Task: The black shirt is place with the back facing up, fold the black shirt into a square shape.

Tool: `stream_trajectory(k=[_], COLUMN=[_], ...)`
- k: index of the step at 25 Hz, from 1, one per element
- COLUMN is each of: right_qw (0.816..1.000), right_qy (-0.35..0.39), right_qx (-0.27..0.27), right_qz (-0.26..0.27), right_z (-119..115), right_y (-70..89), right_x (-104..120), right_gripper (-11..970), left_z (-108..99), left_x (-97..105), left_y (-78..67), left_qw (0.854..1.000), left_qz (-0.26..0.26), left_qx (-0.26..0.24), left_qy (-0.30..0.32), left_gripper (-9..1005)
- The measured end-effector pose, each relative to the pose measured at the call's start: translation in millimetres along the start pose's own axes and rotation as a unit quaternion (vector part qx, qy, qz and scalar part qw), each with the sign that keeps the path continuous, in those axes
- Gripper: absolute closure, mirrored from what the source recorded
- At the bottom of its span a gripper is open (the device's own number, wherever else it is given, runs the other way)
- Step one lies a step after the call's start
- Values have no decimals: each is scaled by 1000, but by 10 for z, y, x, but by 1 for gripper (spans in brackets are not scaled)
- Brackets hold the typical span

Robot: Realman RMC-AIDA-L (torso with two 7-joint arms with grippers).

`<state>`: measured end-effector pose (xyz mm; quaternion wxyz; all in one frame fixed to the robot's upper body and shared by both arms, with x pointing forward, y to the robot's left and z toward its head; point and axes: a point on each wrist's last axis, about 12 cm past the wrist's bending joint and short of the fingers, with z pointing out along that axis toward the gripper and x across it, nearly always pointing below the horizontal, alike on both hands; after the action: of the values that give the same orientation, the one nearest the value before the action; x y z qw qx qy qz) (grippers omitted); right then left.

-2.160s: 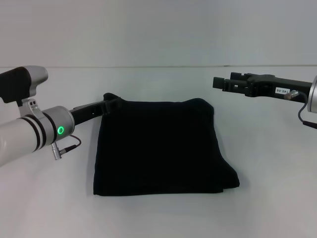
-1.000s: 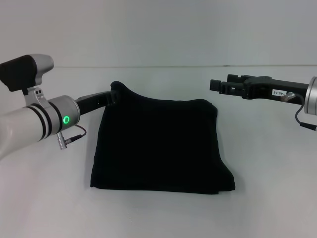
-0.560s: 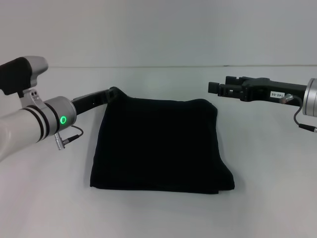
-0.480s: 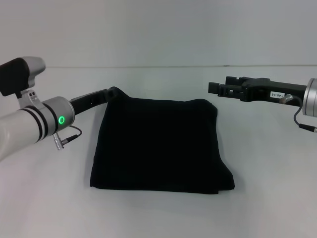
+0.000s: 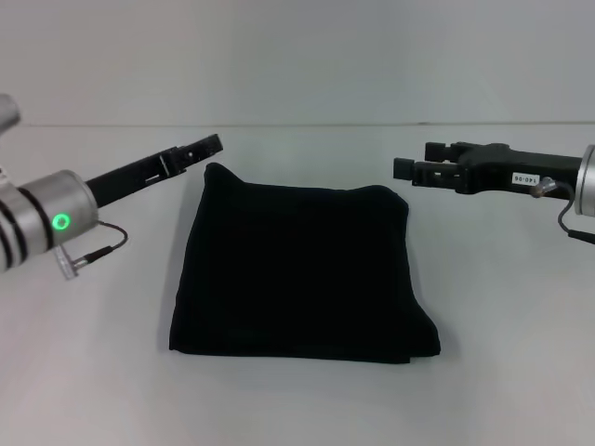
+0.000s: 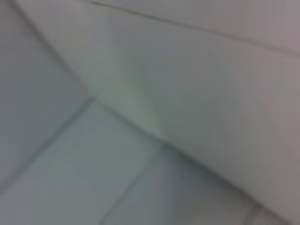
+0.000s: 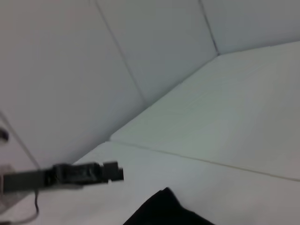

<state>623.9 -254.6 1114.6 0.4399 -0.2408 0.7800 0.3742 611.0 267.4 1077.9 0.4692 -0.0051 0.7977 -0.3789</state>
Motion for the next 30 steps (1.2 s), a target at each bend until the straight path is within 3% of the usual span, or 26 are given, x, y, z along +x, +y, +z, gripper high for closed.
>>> stream_trajectory(k=[5, 7, 13, 21, 23, 25, 30], right_qw=[996, 992, 979, 973, 972, 972, 972], right_qy=[50, 80, 128, 159, 163, 165, 165], right_qx=[-23, -30, -42, -25, -23, -23, -22], right_qz=[-69, -97, -154, -164, -166, -166, -165], right_z=[12, 49, 186, 233, 231, 229, 242], right_y=[55, 84, 179, 193, 194, 194, 199], right_x=[-73, -107, -214, -365, -373, -374, -350], right_gripper=[72, 72, 72, 72, 72, 72, 72], left_z=[-258, -308, -247, -59, -29, -8, 14], left_x=[-134, -175, -230, -220, -206, -193, -179], left_y=[-126, -150, -234, -406, -437, -455, -466], left_qw=[991, 986, 965, 935, 922, 912, 905], left_qz=[87, 123, 204, 266, 291, 308, 320], left_qx=[94, 108, 118, 127, 125, 124, 123], left_qy=[27, 41, 111, 197, 222, 241, 251], left_gripper=[265, 268, 262, 232, 99, 100, 103])
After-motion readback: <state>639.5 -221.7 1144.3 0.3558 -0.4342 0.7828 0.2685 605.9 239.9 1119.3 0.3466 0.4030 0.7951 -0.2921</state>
